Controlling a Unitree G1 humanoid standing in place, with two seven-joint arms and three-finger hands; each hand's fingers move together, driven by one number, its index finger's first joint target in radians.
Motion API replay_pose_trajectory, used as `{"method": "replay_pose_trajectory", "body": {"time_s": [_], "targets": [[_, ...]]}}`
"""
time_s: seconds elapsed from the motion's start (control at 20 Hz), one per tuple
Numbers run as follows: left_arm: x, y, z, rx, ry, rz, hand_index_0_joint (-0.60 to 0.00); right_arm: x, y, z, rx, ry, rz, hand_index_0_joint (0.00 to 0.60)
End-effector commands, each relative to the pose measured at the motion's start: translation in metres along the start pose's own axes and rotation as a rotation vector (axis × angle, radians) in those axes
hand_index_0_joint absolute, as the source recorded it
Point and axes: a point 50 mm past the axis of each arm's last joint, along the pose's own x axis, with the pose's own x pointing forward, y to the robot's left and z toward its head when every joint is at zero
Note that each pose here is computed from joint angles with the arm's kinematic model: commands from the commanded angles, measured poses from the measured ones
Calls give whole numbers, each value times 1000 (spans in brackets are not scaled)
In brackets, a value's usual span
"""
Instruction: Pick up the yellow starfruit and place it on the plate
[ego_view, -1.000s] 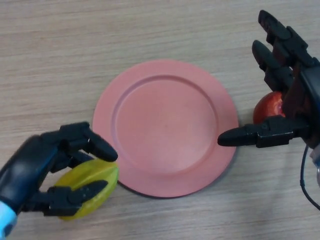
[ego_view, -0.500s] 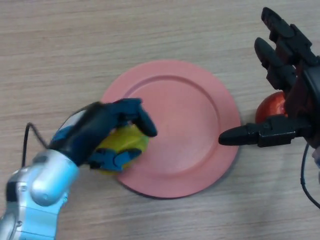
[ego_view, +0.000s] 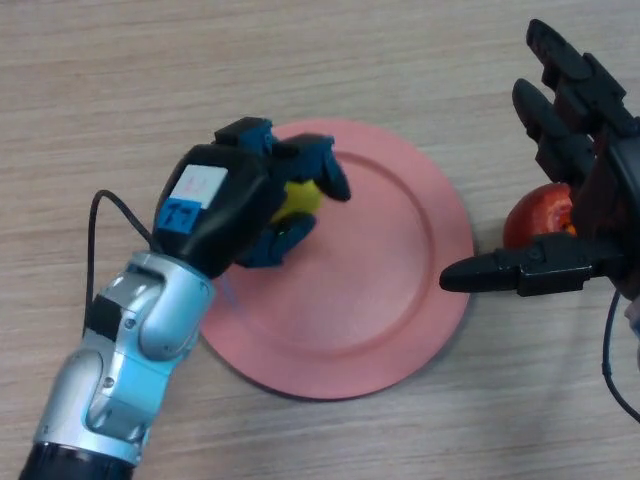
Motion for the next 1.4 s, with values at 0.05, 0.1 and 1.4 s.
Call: {"method": "replay_pose_trajectory", "body": {"time_s": [0.05,0.1,1.4], "targets": [[14,25,19,-91,-72,73,-600,-2,-12,36,-53,-247,-57,0],[14,24,19,-161,-38,37,-600,-2,-12,35,-54,-242,-54,0],[-50,120,23,-505,-27,413,0,-8,-12,37,-21,-246,-52,0]]}}
